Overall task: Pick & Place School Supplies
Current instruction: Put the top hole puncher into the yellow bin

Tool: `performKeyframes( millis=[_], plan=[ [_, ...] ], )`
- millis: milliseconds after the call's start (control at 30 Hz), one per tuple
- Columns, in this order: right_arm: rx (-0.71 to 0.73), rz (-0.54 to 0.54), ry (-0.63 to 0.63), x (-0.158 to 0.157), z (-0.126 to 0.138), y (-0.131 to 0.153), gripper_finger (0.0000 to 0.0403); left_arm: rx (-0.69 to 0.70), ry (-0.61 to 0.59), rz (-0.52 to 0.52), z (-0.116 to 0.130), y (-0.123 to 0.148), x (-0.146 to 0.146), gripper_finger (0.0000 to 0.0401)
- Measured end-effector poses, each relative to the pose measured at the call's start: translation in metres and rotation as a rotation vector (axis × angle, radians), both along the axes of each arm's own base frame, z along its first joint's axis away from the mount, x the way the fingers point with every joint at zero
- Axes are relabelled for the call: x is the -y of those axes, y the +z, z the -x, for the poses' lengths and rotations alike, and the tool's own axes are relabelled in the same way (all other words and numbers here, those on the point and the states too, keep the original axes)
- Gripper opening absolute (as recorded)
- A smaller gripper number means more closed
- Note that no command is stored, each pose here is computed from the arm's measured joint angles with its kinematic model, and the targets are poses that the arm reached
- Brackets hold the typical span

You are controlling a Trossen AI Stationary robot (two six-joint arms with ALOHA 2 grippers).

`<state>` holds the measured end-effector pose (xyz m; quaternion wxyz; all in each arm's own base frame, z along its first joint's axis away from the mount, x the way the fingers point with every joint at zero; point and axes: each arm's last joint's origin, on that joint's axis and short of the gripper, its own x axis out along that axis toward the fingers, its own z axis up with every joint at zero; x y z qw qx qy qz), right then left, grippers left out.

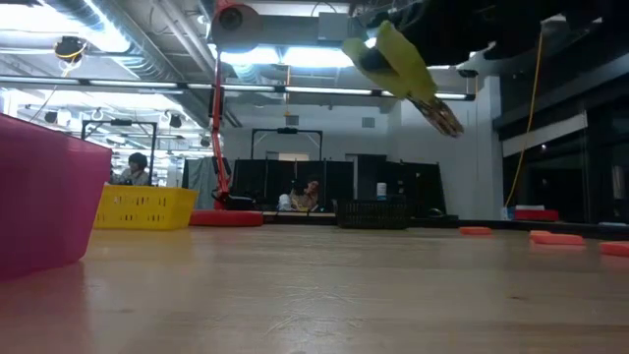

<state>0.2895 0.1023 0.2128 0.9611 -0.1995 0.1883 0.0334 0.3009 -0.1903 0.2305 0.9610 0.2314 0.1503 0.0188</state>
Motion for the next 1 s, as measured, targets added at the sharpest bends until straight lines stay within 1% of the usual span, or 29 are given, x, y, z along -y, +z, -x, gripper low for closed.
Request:
performKeyframes(
  millis=[100,233,333,600,1000],
  plan=[
    [0.046,-0.007,0.018,0.004,-0.005,0.007,0.004,-0.005,0.013,-0.023,-0.007,-0.004,-0.006,0.0171],
    [0.101,-0.015,0.058,0.012,-0.01,0.013,0.004,0.037,0.013,-0.059,-0.016,-0.004,-0.012,0.0165],
    [0.119,-0.007,0.063,0.016,-0.012,0.015,0.004,0.047,0.024,-0.073,-0.019,-0.003,-0.016,0.0165],
    [0.144,0.003,0.078,0.019,-0.014,0.017,0.004,0.077,0.08,-0.067,-0.029,0.0,-0.033,0.0167],
    [0.166,-0.01,0.1,0.018,-0.014,0.02,0.004,0.072,0.073,-0.04,-0.035,-0.001,-0.045,0.0167]
  ],
)
